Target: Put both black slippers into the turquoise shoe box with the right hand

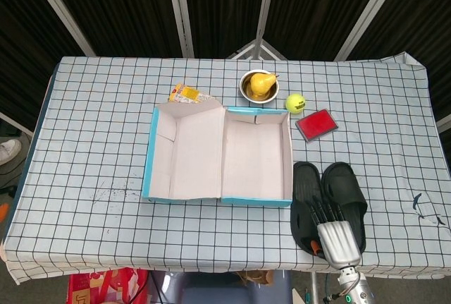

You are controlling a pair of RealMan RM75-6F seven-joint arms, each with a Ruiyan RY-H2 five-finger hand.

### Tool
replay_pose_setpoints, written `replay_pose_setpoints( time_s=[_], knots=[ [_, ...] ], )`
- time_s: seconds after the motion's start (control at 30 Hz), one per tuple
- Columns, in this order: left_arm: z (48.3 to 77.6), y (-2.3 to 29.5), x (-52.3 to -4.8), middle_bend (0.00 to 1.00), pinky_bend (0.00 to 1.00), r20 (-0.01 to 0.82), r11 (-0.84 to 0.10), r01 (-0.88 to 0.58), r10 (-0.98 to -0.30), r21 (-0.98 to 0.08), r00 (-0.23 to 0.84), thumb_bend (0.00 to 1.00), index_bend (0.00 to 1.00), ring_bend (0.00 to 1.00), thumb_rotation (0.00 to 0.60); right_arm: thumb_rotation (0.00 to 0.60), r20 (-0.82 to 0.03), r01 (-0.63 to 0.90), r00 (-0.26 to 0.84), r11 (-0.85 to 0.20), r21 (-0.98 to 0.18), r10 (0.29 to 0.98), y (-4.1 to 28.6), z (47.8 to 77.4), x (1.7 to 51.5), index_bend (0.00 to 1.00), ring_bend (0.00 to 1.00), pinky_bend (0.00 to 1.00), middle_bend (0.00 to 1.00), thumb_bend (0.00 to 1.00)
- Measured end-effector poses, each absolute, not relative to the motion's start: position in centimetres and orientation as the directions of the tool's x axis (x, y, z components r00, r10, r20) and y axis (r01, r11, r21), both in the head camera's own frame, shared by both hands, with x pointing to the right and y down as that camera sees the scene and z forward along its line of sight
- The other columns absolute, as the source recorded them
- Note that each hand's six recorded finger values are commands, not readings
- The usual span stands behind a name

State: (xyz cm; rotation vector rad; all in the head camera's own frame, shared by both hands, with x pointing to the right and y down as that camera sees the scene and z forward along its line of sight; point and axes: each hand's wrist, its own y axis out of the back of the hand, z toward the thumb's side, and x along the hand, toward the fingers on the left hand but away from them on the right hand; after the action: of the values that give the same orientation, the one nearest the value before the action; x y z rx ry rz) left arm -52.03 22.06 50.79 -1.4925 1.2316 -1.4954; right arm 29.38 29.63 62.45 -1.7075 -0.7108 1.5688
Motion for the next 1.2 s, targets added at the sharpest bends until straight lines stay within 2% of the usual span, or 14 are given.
replay_pose_setpoints(
  time_s=[0.8,1.0,1.2],
  knots=[
    [51.0,22.0,-52.2,0.0,0.07,0.341,-0.323,-0.147,-0.932,-0.935,-0.12,0.38,0.03,0.0,0.6,0.6,-0.635,-0.122,0.099,-0.624,-0.772,0.766,28.4,64.7,29.4,0.05,0.0,0.0,0.05,0.28],
    [51.0,22.0,-52.2,0.0,0.07,0.342,-0.325,-0.145,-0.932,-0.935,-0.12,0.38,0.03,0.0,0.6,0.6,-0.638,-0.124,0.094,-0.627,-0.769,0.765,28.3,64.7,29.5,0.05,0.0,0.0,0.13,0.28],
    [51.1,22.1,-52.1,0.0,0.07,0.344,-0.326,-0.146,-0.932,-0.934,-0.118,0.38,0.03,0.0,0.6,0.6,-0.639,-0.126,0.097,-0.627,-0.768,0.763,28.2,64.5,29.5,0.14,0.0,0.0,0.23,0.28]
  ],
)
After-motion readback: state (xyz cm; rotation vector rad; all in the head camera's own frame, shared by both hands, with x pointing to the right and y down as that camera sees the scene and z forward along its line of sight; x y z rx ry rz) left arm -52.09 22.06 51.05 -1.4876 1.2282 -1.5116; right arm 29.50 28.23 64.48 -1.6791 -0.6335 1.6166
